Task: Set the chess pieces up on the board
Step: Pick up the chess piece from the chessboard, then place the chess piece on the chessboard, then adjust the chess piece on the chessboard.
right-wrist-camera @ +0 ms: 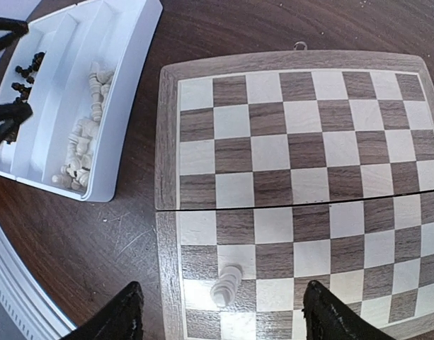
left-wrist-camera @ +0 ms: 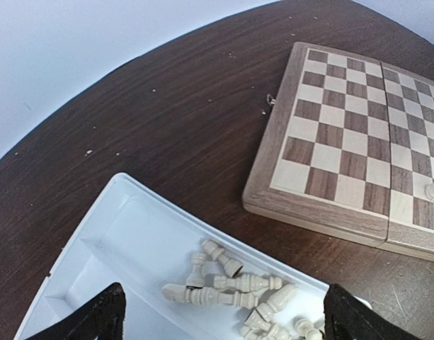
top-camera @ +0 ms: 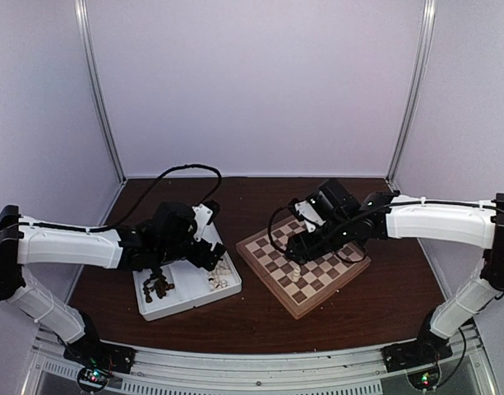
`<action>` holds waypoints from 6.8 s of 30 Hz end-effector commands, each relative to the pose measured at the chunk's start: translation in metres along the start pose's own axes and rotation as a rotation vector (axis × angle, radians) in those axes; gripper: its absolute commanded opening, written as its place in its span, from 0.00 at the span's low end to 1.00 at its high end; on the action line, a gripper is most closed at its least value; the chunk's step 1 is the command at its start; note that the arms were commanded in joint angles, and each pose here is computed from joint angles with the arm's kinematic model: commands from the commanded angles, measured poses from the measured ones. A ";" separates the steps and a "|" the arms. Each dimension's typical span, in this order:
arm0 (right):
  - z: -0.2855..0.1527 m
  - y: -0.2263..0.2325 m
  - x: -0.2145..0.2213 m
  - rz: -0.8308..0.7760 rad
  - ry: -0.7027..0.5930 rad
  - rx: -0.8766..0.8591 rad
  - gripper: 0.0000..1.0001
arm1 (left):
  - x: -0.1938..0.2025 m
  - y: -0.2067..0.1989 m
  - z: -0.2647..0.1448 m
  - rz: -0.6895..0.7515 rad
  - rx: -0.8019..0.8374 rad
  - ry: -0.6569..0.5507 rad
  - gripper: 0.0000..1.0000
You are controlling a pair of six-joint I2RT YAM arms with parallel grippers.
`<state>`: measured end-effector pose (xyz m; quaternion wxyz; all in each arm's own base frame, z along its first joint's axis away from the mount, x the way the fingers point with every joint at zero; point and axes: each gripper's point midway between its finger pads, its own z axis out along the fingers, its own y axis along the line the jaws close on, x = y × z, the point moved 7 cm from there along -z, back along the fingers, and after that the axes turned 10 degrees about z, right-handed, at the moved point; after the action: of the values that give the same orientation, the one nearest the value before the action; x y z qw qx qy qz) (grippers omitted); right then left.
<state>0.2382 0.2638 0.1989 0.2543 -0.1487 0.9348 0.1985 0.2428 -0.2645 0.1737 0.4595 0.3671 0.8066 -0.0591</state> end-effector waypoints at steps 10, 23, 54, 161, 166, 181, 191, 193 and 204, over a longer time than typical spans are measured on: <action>0.036 0.003 0.015 -0.114 0.141 0.155 0.71 | 0.014 0.025 -0.021 -0.055 -0.114 0.003 0.98; 0.053 0.003 0.021 -0.130 0.179 0.168 0.57 | 0.015 0.029 -0.018 -0.026 -0.155 0.040 0.98; -0.001 -0.006 -0.010 -0.147 -0.056 0.322 0.10 | 0.006 0.034 -0.023 -0.001 -0.182 0.029 0.98; -0.009 -0.064 0.037 0.069 0.022 0.298 0.62 | -0.013 0.008 -0.024 -0.039 0.087 -0.028 0.98; 0.005 -0.065 0.041 0.077 0.072 0.306 0.56 | -0.012 0.008 -0.024 -0.040 0.085 -0.028 0.98; 0.017 -0.065 0.042 0.069 0.089 0.315 0.36 | -0.010 0.009 -0.025 -0.036 0.075 -0.022 0.98; 0.022 -0.064 0.041 0.067 0.099 0.311 0.22 | -0.009 0.010 -0.028 -0.037 0.072 -0.023 0.98; 0.022 -0.064 0.042 0.064 0.105 0.310 0.19 | -0.008 0.010 -0.028 -0.037 0.073 -0.023 0.98; 0.006 -0.067 0.039 0.054 0.083 0.342 0.10 | -0.008 0.009 -0.026 -0.042 0.076 -0.025 0.98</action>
<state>0.2304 0.2049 0.1346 0.2065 -0.0925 0.9731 0.0435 0.2318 -0.2516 0.1914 0.4383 0.3740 0.8115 -0.0978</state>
